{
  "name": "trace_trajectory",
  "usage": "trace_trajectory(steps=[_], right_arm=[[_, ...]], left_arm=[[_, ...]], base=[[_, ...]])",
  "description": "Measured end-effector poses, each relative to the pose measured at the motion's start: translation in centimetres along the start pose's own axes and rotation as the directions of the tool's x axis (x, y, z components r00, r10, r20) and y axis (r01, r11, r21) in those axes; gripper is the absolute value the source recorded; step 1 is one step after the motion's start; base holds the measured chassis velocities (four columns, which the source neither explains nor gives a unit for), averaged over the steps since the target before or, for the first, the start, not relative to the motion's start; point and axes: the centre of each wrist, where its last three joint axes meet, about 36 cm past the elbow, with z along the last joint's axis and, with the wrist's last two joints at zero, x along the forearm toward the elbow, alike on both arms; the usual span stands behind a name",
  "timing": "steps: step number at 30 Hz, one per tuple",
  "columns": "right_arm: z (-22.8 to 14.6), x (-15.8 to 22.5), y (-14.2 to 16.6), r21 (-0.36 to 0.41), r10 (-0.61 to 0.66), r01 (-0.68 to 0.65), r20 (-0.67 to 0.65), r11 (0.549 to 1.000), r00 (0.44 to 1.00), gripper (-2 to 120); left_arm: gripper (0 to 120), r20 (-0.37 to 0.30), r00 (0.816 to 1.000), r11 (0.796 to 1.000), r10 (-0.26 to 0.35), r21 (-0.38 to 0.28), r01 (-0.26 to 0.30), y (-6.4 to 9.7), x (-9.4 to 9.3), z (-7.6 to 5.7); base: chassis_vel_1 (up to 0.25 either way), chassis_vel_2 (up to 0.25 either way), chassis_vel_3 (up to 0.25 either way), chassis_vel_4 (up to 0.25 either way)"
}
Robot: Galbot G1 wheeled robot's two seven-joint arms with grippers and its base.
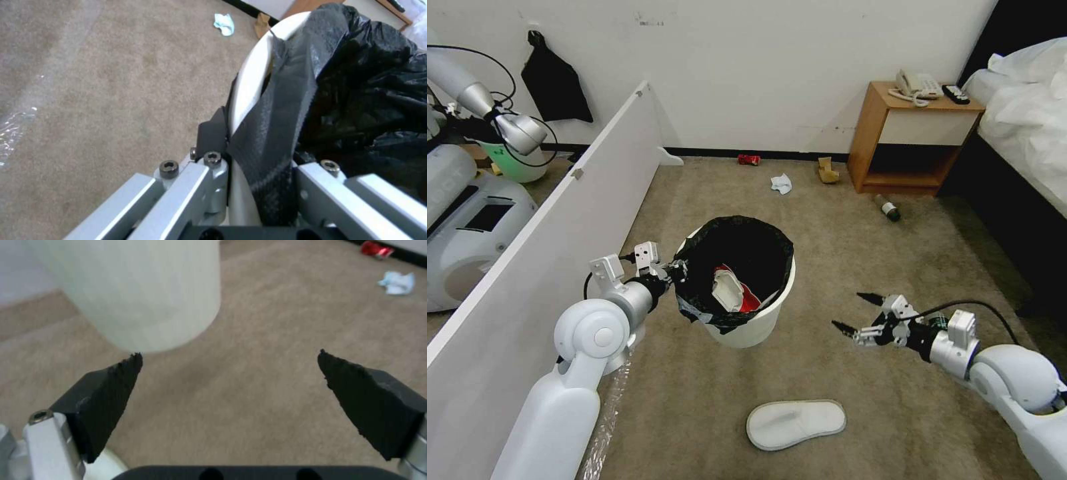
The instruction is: Pick up the trash bin and place the garbage on the floor into it.
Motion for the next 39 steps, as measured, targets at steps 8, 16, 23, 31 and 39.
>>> trace_trajectory(steps=[8,16,23,31,39], right_arm=[[3.0,-2.7,0.2,0.018,-0.079,0.081,-0.082,0.997,0.993,100],[5.2,-3.5,-1.1,0.039,-0.229,0.236,-0.144,0.971,0.963,100],[6.5,-4.6,-2.3,0.046,-0.341,0.352,-0.164,0.935,0.926,100],[7.5,-6.6,-2.9,0.098,-0.444,0.470,-0.207,0.877,0.872,100],[8.0,-9.6,-1.4,0.111,-0.491,0.516,-0.195,0.849,0.849,100]], left_arm=[[4,-0.003,1.000,1.000,0.001,-0.002,-0.001,0.0,0.1,-0.1],[4,-0.012,1.000,1.000,0.005,-0.001,-0.005,0.0,-0.2,0.1],[4,-0.020,1.000,1.000,0.006,0.002,-0.006,0.0,-0.5,0.4],[4,-0.027,1.000,1.000,0.002,0.003,-0.002,0.0,-0.6,1.0],[4,-0.026,1.000,1.000,-0.002,0.001,0.002,0.1,-0.6,1.1]], base=[[0.000,0.000,0.000,0.000],[0.000,0.000,0.000,0.000],[0.000,0.000,0.000,0.000],[0.000,0.000,0.000,0.000],[0.000,0.000,0.000,0.000]])
